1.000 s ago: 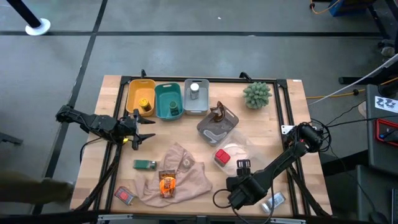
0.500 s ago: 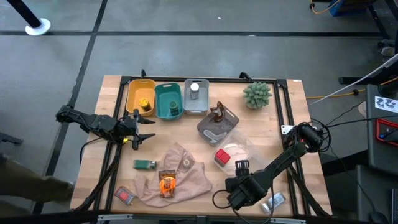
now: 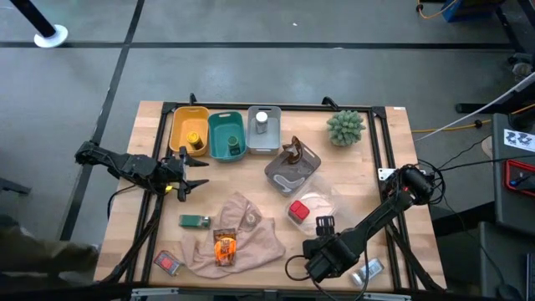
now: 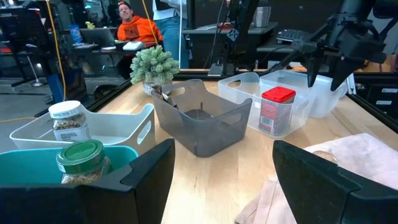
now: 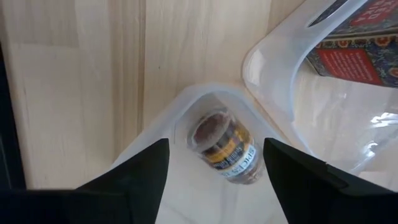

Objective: Sort spices by type
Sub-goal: Put the brown seasoning bottle into the right transparent bin

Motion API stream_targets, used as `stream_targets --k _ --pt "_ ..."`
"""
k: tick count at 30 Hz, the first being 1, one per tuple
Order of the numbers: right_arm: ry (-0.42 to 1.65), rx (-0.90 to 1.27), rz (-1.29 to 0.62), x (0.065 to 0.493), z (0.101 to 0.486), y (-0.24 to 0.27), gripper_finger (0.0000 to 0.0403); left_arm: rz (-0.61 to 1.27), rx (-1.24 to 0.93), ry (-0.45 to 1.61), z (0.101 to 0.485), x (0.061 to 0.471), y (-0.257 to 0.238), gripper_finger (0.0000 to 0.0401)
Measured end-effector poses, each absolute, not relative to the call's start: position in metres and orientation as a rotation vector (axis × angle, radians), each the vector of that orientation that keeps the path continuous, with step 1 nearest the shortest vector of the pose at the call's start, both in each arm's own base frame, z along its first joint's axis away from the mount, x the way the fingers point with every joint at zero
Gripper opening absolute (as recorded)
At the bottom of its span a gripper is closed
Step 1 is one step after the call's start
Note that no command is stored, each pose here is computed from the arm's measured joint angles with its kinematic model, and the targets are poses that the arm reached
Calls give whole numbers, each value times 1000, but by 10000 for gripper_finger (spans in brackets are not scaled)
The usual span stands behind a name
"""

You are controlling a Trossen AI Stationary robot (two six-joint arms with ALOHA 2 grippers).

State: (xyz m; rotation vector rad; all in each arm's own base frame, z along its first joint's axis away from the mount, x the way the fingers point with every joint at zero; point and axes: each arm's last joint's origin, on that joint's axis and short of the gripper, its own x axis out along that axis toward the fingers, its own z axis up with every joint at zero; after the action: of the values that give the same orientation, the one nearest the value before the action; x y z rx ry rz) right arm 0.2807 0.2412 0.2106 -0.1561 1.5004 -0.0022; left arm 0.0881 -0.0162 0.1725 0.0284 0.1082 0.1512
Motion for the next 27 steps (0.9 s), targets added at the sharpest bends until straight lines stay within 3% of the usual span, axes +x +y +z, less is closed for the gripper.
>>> stream_targets --k 10,18,27 --pt "1512 -79 -3 296 242 231 265 151 28 108 173 88 -16 255" --pt "1315 -145 56 327 284 213 266 151 29 109 172 88 -16 255" --pt "1138 -215 141 380 277 166 266 151 28 108 172 88 -16 255"
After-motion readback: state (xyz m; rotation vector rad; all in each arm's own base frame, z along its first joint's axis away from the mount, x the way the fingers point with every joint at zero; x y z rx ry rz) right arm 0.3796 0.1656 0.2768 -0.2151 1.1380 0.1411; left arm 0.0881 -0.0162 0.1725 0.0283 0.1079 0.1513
